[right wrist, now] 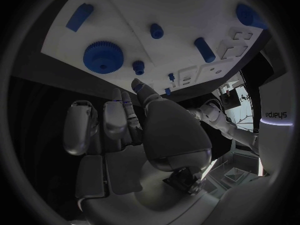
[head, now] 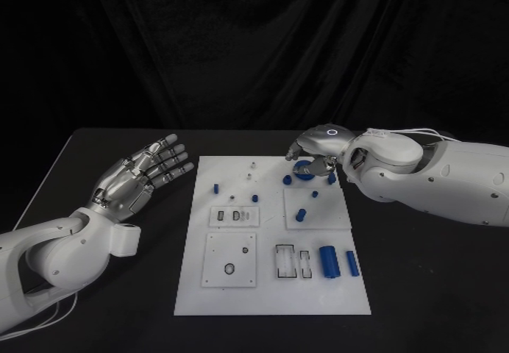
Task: Assemble the parts on the task board
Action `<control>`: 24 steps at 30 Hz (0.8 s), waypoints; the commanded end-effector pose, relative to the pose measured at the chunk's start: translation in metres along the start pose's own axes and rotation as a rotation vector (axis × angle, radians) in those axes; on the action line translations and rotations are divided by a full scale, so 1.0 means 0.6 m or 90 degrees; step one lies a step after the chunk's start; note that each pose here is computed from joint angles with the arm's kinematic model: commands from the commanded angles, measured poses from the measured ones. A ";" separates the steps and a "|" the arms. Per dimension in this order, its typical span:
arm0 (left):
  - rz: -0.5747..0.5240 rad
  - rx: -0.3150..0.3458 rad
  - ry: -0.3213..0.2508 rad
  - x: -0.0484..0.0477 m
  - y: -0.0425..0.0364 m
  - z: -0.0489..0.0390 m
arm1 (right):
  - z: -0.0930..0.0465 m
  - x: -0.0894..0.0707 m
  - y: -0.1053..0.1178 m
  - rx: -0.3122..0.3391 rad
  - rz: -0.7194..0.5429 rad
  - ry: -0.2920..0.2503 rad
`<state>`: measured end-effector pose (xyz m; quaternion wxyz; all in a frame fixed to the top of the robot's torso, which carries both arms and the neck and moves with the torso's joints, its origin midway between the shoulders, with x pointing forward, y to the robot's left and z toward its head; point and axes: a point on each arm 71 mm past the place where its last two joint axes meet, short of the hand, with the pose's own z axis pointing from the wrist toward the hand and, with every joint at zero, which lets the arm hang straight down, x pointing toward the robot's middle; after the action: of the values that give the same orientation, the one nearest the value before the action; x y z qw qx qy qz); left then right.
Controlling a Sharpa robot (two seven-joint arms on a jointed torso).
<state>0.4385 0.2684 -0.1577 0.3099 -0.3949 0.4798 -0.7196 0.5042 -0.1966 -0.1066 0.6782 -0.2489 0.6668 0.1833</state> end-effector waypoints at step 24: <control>-0.012 0.113 0.011 0.006 -0.023 -0.004 | -0.013 0.030 0.016 0.000 -0.010 -0.011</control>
<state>0.4359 0.2681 -0.1570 0.3068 -0.3957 0.4788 -0.7212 0.4933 -0.1949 -0.1272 0.6726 -0.2531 0.6719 0.1792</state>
